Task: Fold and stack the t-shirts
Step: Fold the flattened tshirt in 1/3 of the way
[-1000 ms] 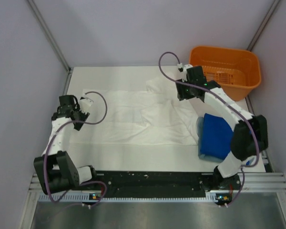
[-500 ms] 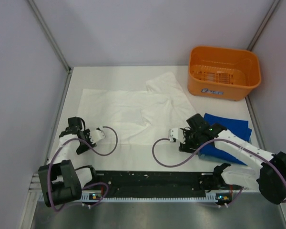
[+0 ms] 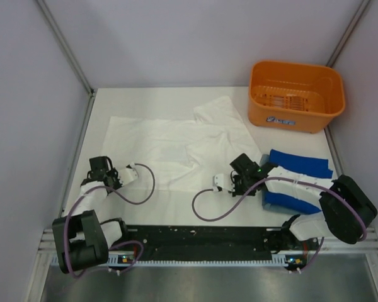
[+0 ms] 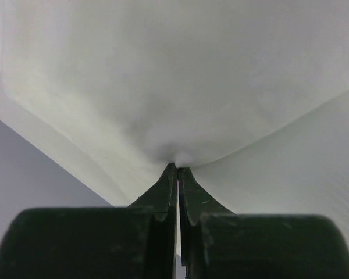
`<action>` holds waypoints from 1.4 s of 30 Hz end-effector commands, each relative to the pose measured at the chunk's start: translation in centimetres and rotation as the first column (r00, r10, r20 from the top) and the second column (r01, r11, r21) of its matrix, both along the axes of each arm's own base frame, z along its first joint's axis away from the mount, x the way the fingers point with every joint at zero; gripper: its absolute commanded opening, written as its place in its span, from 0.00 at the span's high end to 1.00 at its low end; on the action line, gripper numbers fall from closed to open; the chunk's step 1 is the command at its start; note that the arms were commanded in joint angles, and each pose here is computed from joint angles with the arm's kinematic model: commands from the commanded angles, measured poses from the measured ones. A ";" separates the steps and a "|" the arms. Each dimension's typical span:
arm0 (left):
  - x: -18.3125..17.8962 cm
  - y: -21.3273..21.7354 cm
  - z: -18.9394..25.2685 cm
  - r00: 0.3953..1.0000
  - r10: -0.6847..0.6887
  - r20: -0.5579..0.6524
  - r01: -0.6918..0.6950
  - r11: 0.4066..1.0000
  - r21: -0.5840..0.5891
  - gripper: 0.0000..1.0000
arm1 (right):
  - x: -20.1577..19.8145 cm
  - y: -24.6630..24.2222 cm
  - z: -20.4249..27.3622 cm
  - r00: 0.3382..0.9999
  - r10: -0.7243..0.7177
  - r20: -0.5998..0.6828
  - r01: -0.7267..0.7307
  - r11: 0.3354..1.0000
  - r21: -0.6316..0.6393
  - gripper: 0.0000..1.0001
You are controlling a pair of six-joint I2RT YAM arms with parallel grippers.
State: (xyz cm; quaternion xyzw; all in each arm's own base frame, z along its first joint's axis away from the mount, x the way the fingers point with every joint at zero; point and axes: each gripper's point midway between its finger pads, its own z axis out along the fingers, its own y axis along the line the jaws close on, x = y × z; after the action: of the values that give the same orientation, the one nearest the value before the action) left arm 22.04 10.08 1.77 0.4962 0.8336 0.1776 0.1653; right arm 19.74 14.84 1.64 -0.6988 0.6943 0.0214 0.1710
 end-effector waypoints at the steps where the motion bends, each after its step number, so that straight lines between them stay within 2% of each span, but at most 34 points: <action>1: 0.6 1.2 0.9 0.992 0.113 0.057 -0.112 0.994 -0.020 1.00 | -2.7 0.0 0.1 0.992 0.118 -0.048 -0.120 0.992 -0.035 1.00; 4: -1.7 2.8 2.4 0.985 0.169 -0.021 -0.168 0.986 0.007 1.00 | -5.2 0.1 1.4 0.972 0.220 -0.077 -0.223 0.974 -0.036 1.00; 8: -6.8 4.2 2.3 0.956 0.224 -0.188 -0.204 0.971 0.122 1.00 | -8.4 -0.9 1.8 0.932 0.342 -0.121 -0.349 0.936 -0.043 1.00; 13: -12.3 2.8 1.6 0.886 0.229 -0.404 -0.197 0.973 0.120 1.00 | -10.8 -1.6 2.9 0.890 0.421 -0.177 -0.430 0.903 -0.013 1.00; 15: -13.0 2.6 2.1 0.872 0.229 -0.432 -0.196 0.973 0.120 1.00 | -11.6 -1.9 3.3 0.874 0.447 -0.192 -0.458 0.889 -0.017 0.96; 16: -12.7 2.7 2.4 0.877 0.231 -0.422 -0.199 0.973 0.119 0.90 | -11.7 -1.8 3.4 0.873 0.452 -0.184 -0.462 0.887 -0.013 0.82; 17: -12.2 2.8 2.7 0.883 0.227 -0.410 -0.198 0.974 0.112 0.71 | -11.6 -1.4 3.9 0.871 0.464 -0.163 -0.469 0.883 0.010 0.68; 18: -11.4 2.8 3.3 0.893 0.221 -0.392 -0.196 0.975 0.103 0.17 | -11.6 -0.5 4.7 0.873 0.468 -0.135 -0.465 0.884 0.052 0.52; 19: -10.7 2.8 4.1 0.901 0.212 -0.377 -0.193 0.977 0.088 0.01 | -11.2 0.5 5.8 0.888 0.452 -0.088 -0.443 0.891 0.098 0.44; 21: -9.2 2.2 6.2 0.919 0.190 -0.346 -0.194 0.981 0.025 0.01 | -9.3 3.2 9.3 0.923 0.380 0.054 -0.383 0.898 0.217 0.19; 22: -8.0 2.0 7.6 0.933 0.186 -0.308 -0.198 0.980 -0.008 0.01 | -8.4 4.7 11.6 0.939 0.322 0.118 -0.343 0.892 0.295 0.02; 24: -3.6 1.3 11.3 0.969 0.195 -0.153 -0.214 0.969 -0.121 0.01 | -5.1 7.8 16.7 0.967 0.114 0.227 -0.213 0.851 0.480 0.01; 26: 1.3 0.4 14.6 0.965 0.263 0.012 -0.250 0.927 -0.279 0.01 | -1.2 10.4 22.1 0.964 -0.113 0.241 -0.079 0.743 0.664 0.01; 28: 5.5 -0.6 16.7 0.935 0.346 0.076 -0.279 0.850 -0.446 0.01 | 3.3 11.9 26.1 0.957 -0.259 0.130 0.066 0.630 0.774 0.01; 29: 7.3 -0.9 17.2 0.921 0.384 0.071 -0.297 0.807 -0.511 0.01 | 5.7 12.0 26.7 0.941 -0.337 0.046 0.171 0.588 0.791 0.02; 31: 10.3 -0.5 17.1 0.881 0.471 0.029 -0.367 0.723 -0.584 0.01 | 10.8 12.1 26.7 0.886 -0.458 -0.075 0.341 0.532 0.775 0.07; 32: 11.5 0.0 16.8 0.843 0.538 -0.007 -0.430 0.667 -0.608 0.04 | 13.4 12.1 26.3 0.852 -0.508 -0.125 0.411 0.502 0.761 0.10; 34: 14.0 1.5 15.9 0.774 0.630 -0.063 -0.527 0.585 -0.616 0.22 | 17.9 11.7 25.0 0.763 -0.614 -0.203 0.539 0.431 0.724 0.12; 35: 15.1 2.1 15.0 0.744 0.660 -0.099 -0.569 0.549 -0.612 0.34 | 20.2 11.3 24.0 0.703 -0.676 -0.219 0.596 0.392 0.701 0.13; 36: 16.1 2.4 14.2 0.719 0.682 -0.134 -0.601 0.512 -0.613 0.40 | 22.4 10.5 23.4 0.641 -0.737 -0.214 0.639 0.357 0.682 0.13; 38: 17.7 2.8 12.7 0.684 0.701 -0.203 -0.649 0.457 -0.608 0.43 | 26.5 9.4 19.2 0.517 -0.831 -0.206 0.743 0.316 0.590 0.16; 40: 19.3 3.5 10.6 0.643 0.723 -0.254 -0.695 0.412 -0.589 0.45 | 29.0 9.2 16.6 0.446 -0.865 -0.230 0.805 0.275 0.525 0.20; 42: 20.5 4.3 9.0 0.610 0.742 -0.277 -0.727 0.386 -0.567 0.45 | 30.9 9.0 13.8 0.404 -0.886 -0.229 0.844 0.264 0.466 0.21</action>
State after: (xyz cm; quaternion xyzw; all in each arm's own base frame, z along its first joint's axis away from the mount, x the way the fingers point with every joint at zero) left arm 40.41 13.85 11.52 0.0673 0.9676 -0.0356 0.2408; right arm 48.31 25.84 20.03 -0.2156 0.8696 0.1267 0.4258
